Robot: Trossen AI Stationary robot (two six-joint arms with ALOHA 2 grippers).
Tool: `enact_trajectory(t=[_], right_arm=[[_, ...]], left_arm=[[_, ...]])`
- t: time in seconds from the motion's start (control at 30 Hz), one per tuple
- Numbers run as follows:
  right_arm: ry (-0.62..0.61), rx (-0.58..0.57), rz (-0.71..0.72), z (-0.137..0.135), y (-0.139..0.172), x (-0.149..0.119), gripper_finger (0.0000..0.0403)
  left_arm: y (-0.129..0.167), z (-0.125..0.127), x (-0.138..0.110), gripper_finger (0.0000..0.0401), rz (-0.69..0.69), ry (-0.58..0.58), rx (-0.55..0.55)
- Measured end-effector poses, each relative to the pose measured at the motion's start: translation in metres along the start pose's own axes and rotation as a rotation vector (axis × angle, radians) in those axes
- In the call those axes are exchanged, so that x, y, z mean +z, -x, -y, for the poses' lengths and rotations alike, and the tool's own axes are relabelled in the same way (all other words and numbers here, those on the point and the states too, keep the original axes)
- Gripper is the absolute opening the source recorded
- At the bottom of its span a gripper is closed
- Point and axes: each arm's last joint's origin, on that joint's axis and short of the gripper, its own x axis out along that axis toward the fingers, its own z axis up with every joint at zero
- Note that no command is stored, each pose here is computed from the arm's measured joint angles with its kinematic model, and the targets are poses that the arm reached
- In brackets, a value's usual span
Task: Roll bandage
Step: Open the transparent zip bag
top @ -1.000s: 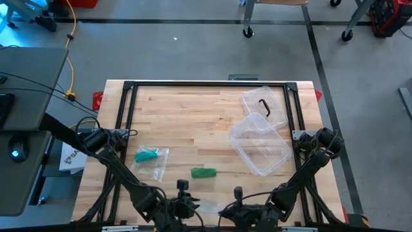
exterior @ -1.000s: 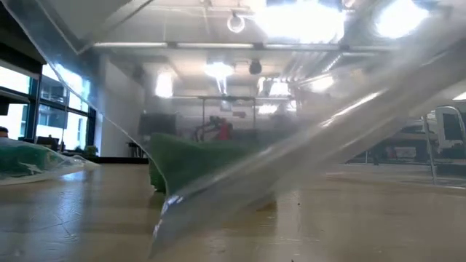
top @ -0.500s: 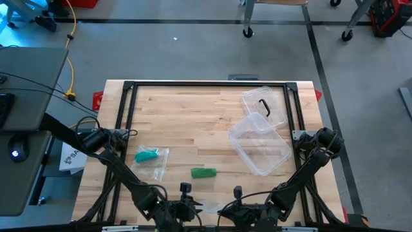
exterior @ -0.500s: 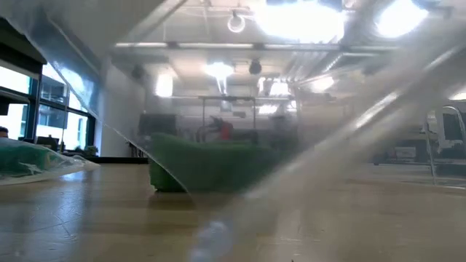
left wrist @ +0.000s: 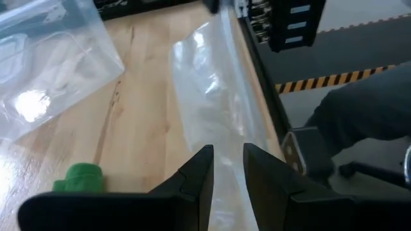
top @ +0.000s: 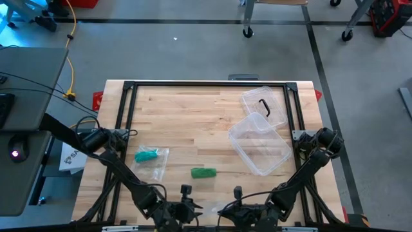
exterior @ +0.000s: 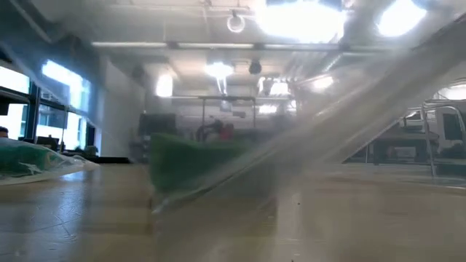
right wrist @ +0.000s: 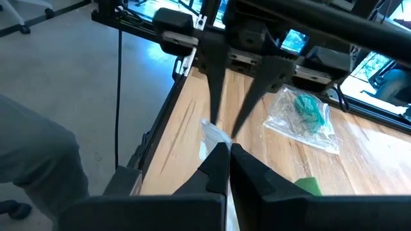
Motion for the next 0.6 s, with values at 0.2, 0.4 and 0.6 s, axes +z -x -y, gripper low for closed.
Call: enact_trajectory(t=[0.2, 0.4, 0.6], right_arm=[[-0.001, 0.0, -0.002, 0.0, 0.0, 0.0, 0.0], [-0.001, 0.0, -0.008, 0.0, 0.0, -0.001, 0.0], [-0.002, 0.0, -0.008, 0.0, 0.0, -0.001, 0.0]], left_arm=[[0.002, 0.001, 0.0, 0.0078, -0.003, -0.01, -0.006], [0.012, -0.001, 0.005, 0.0078, 0.014, -0.011, 0.019], [0.012, -0.001, 0.008, 0.0078, 0.032, 0.01, 0.009]])
